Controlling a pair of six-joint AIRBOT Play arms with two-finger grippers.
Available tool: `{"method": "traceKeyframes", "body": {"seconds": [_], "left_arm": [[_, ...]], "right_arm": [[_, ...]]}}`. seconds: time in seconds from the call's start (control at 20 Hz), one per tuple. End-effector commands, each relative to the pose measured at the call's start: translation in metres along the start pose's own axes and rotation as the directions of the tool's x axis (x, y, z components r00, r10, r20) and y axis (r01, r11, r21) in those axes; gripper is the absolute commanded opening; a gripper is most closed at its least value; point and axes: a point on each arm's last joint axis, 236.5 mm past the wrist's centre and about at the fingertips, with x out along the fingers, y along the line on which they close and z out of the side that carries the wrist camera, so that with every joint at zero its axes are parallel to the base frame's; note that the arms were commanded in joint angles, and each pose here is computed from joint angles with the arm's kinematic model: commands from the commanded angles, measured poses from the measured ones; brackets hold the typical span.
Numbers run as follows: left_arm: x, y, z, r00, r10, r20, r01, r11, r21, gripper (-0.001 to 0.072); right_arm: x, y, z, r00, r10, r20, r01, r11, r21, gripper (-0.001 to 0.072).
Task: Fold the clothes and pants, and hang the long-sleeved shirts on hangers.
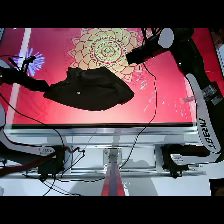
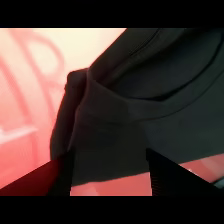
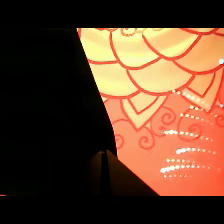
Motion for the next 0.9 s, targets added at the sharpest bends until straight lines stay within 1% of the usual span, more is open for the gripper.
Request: {"method": "traceKeyframes", "body": {"seconds": [0.0,0.15,0.35,0.5,0.55,0.6,0.65,0.8,0.85], "left_arm": [[0.005,0.005,0.004,1.000,0.008,0.013,-0.008,0.998,0.058,0.0488],[0.005,0.010,0.009,0.999,0.029,0.035,-0.032,0.995,0.094,0.0488],[0.005,0.017,0.016,0.996,0.057,0.065,-0.063,0.994,0.091,0.0486],[0.007,0.007,0.007,1.000,0.013,0.025,-0.015,0.996,0.092,0.0478],[0.008,0.003,0.002,1.000,-0.006,0.004,0.006,0.996,0.091,0.0394],[0.011,0.001,-0.001,1.000,-0.023,-0.013,0.024,0.996,0.088,0.0269],[0.015,0.000,-0.004,0.999,-0.038,-0.027,0.040,0.996,0.082,0.0256],[0.024,-0.009,0.001,0.996,-0.091,-0.019,0.092,0.993,0.070,0.0255],[0.024,-0.012,0.004,0.995,-0.099,-0.008,0.099,0.993,0.069,0.0203]], "right_arm": [[0.000,0.000,0.007,1.000,-0.001,0.030,0.001,1.000,0.000,0.0013],[0.000,0.000,0.008,0.999,-0.001,0.033,0.001,1.000,0.000,0.0013],[0.000,0.000,0.008,0.999,-0.001,0.034,0.001,1.000,0.000,0.0013],[0.000,0.000,0.008,0.999,-0.001,0.033,0.001,1.000,0.000,0.0013],[0.000,0.000,0.008,0.999,-0.002,0.033,0.002,1.000,0.000,0.0013],[0.000,0.000,0.008,0.999,-0.002,0.034,0.002,1.000,0.000,0.0013],[0.000,-0.001,0.009,0.999,-0.003,0.036,0.003,1.000,-0.001,0.0013],[0.000,-0.004,0.010,0.999,-0.020,0.042,0.020,1.000,-0.007,0.0013],[0.000,-0.008,0.011,0.998,-0.032,0.047,0.033,0.999,-0.014,0.0013]]}}
